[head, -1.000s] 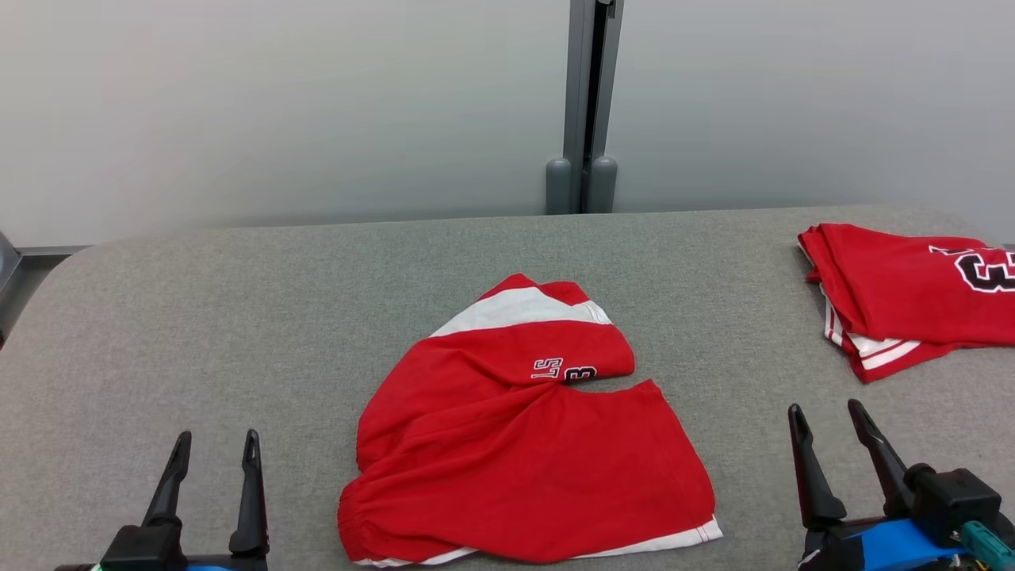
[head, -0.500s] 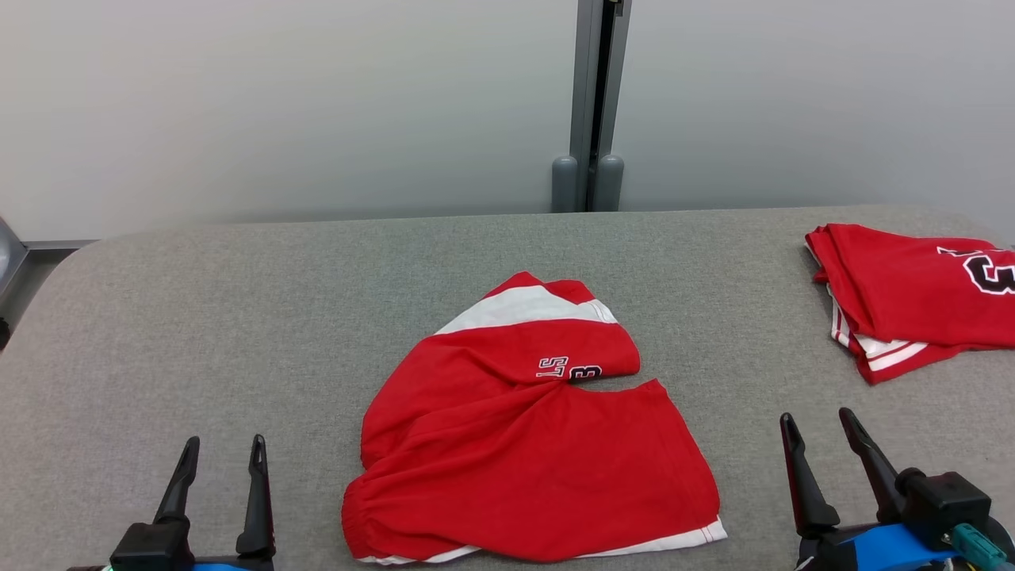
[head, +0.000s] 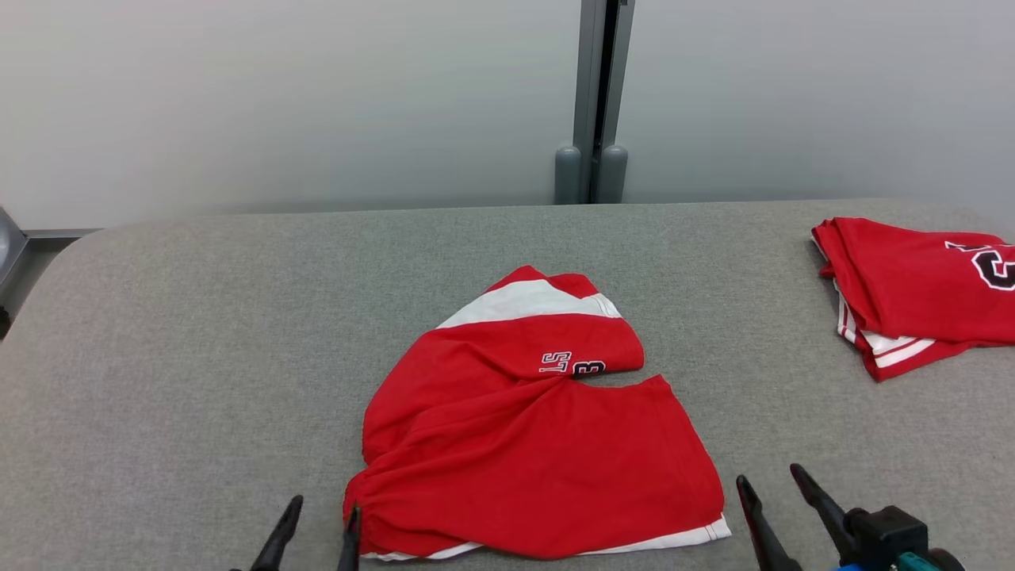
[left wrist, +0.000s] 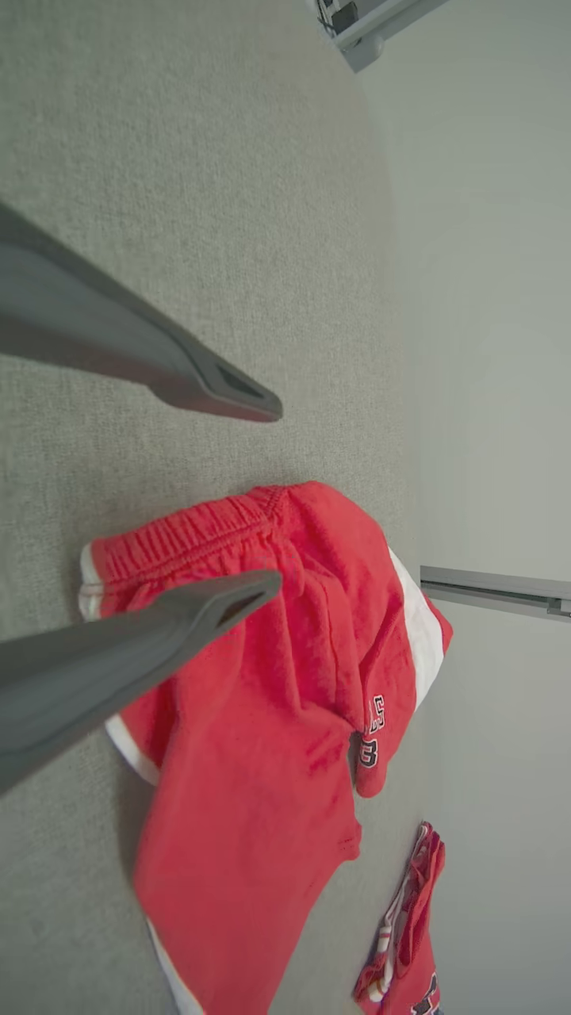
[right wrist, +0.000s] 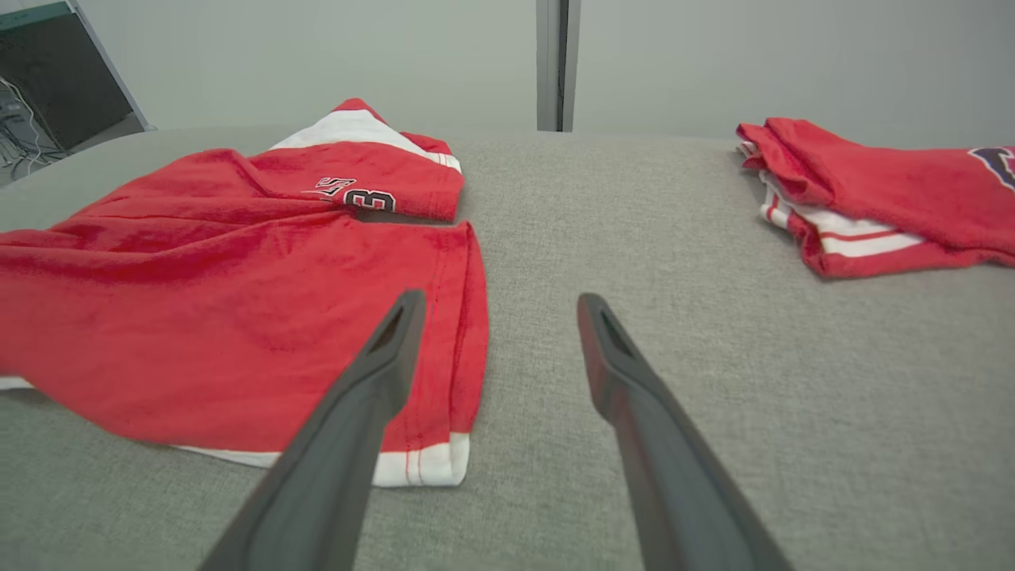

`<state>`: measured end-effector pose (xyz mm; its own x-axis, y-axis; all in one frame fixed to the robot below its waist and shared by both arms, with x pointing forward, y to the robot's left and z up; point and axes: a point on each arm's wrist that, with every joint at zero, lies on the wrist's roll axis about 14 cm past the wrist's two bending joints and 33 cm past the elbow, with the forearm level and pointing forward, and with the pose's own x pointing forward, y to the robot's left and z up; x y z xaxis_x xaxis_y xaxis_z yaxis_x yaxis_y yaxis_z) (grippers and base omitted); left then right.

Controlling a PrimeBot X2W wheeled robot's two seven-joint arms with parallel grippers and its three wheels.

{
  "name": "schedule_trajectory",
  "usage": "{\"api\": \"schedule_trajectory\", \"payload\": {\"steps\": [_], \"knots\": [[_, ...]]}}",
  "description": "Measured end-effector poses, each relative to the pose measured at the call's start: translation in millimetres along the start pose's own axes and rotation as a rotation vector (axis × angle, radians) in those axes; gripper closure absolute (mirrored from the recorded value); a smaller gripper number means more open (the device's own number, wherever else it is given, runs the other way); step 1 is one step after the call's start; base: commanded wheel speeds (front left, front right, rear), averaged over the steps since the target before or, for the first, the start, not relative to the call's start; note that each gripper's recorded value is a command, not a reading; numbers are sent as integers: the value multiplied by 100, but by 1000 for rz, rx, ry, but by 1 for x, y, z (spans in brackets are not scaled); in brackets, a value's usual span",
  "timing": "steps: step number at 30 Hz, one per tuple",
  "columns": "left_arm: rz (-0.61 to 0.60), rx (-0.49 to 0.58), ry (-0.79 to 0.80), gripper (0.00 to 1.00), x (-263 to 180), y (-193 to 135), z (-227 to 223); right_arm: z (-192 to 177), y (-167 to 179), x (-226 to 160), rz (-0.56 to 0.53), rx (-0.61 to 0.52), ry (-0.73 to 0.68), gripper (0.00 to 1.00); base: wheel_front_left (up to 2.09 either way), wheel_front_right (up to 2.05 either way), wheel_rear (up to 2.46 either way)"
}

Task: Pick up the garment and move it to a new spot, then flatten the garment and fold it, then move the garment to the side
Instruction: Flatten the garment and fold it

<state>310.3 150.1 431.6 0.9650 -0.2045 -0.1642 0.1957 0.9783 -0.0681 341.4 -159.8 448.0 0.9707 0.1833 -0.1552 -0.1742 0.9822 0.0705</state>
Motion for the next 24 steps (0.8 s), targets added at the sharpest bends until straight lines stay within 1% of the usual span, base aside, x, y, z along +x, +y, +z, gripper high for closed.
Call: {"api": "schedule_trajectory", "payload": {"steps": [6,9,13,20,24], "knots": [[-58,-31,72,0,-4,-21,-22,-32,11,-3,52,-6,99,0,0,0,0],[-73,-42,119,0,-6,-26,-36,-47,17,-5,75,0,144,0,0,0,0],[-84,-57,171,0,-4,-28,-51,-56,21,-2,93,2,170,0,0,0,0],[-112,-48,228,0,4,-31,-65,-78,27,4,132,-9,246,0,0,0,0],[-132,-48,242,0,7,-36,-68,-80,29,7,141,-4,249,0,0,0,0]]}}
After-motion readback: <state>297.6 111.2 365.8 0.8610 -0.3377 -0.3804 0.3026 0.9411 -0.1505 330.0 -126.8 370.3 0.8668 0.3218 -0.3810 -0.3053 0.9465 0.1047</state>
